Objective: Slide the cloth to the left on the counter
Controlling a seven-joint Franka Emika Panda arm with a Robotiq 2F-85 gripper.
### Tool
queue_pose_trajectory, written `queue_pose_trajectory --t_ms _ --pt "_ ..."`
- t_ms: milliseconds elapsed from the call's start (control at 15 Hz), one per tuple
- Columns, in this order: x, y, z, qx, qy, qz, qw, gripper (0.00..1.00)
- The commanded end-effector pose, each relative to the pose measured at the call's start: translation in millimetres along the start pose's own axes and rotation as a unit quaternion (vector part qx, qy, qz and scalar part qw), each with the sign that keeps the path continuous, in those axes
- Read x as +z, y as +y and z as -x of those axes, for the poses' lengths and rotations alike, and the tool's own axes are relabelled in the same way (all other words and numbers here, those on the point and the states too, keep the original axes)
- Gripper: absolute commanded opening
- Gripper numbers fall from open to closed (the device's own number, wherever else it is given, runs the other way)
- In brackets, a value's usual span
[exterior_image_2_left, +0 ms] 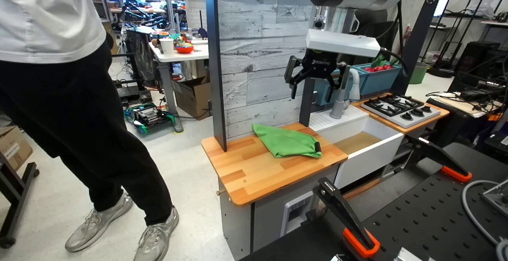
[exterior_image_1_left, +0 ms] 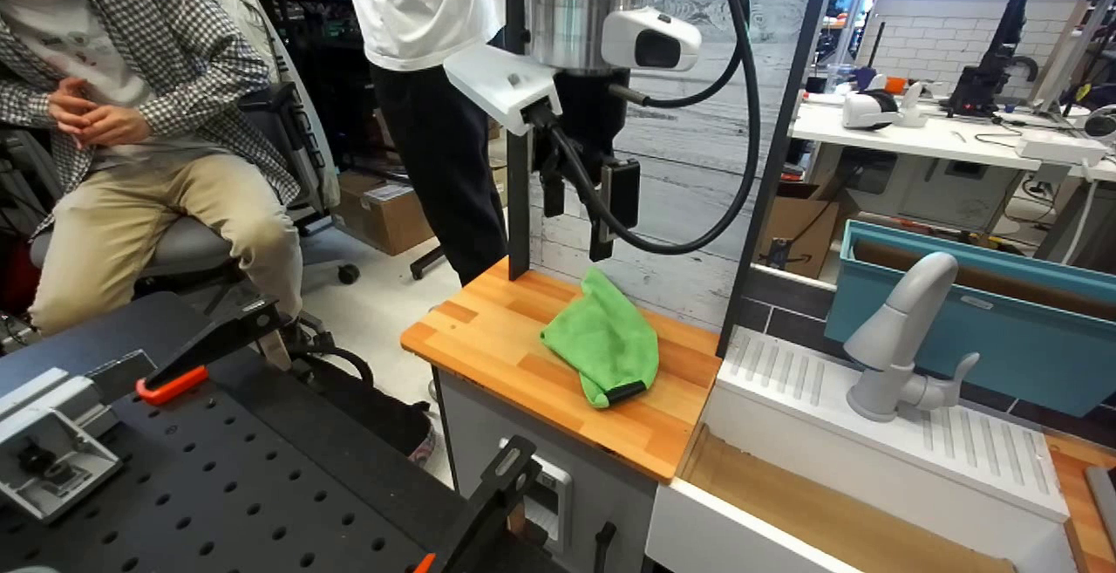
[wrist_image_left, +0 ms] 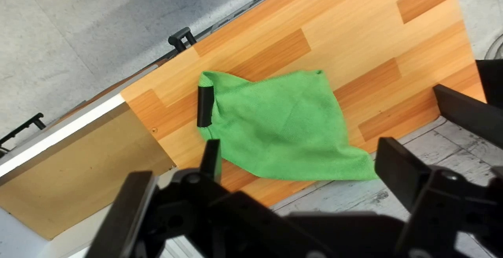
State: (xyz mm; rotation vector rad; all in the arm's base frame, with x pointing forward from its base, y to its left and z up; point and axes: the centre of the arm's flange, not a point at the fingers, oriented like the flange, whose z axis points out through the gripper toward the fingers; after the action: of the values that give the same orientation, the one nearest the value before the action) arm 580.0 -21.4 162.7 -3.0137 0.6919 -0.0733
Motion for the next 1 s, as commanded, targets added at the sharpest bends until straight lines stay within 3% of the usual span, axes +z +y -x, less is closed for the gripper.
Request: queue_pose_trajectory --t_ms 0,933 --pt "6.5 0.0 -5.2 0.006 0.004 -0.002 1.0000 1.00" --pt "125.0 -8.7 -60.8 0.032 -0.020 0.022 0.9990 1.00"
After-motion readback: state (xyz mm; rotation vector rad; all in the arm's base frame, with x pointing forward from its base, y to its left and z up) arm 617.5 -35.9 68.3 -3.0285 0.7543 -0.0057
